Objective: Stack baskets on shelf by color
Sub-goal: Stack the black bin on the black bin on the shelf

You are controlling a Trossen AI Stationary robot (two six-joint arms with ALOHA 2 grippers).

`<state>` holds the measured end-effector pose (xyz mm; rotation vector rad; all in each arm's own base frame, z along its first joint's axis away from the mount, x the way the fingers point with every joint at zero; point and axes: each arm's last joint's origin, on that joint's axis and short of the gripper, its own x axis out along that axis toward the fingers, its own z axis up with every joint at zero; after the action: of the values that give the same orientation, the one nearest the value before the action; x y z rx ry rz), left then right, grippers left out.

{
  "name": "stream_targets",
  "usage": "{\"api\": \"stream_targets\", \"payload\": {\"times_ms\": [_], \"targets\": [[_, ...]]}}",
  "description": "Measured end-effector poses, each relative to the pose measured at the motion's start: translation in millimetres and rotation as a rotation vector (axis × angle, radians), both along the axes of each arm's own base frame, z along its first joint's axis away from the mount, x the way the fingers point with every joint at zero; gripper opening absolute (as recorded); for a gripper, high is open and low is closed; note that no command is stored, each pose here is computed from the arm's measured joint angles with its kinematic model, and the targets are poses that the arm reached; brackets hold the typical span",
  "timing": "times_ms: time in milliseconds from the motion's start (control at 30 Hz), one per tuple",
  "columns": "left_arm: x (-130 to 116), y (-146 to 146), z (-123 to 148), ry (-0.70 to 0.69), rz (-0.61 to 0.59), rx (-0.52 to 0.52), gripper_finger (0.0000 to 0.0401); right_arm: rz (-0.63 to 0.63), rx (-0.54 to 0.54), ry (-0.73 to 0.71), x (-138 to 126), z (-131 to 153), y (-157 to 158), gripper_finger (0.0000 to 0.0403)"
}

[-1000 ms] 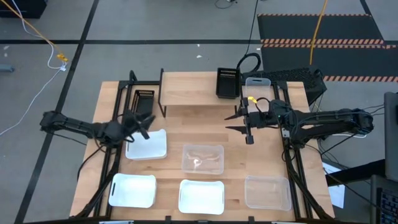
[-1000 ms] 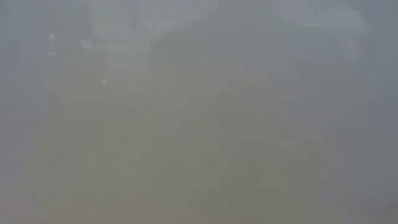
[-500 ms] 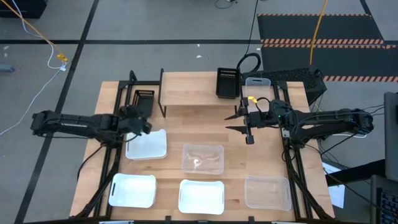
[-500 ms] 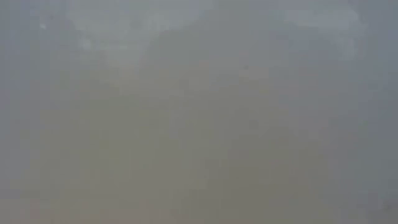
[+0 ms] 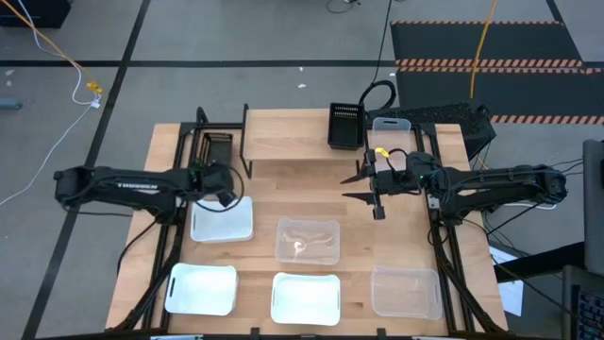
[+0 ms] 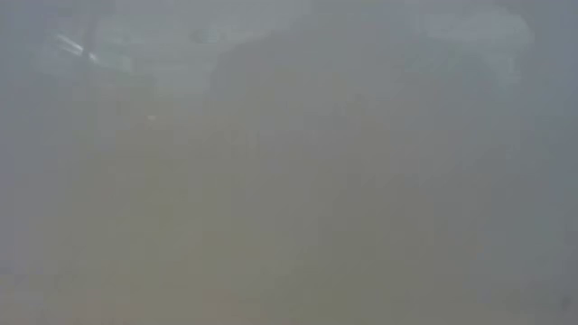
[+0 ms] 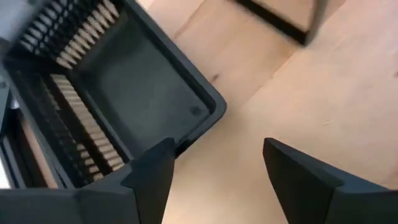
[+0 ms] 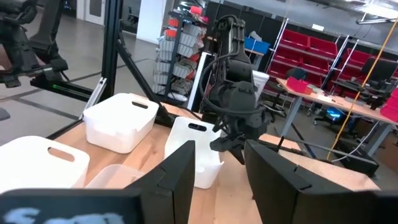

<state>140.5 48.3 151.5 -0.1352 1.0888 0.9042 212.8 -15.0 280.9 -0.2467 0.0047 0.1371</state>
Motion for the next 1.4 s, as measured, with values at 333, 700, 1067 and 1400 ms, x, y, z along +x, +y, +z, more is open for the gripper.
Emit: {"api": "stream_targets", "payload": {"times_ms": [333,700,1067,1400], "targets": [[-4,17,-6,0.02,0.104,-0.058,0.0157,0.0,0.003,0.005,0,0,0,0.0131],[-2,19,-2,-0.039,0.086,-0.102,0.0008,-0.001,0.015,0.007,0,0,0,0.0131],[8,16,68,-0.162,0.023,-0.08,0.0009,0.0,0.015,0.01,0,-1,0,0.0131],[8,22,44,-0.04,-0.042,-0.086,0.0153,0.0,0.007,0.03,0,-3,0,0.0131]]}}
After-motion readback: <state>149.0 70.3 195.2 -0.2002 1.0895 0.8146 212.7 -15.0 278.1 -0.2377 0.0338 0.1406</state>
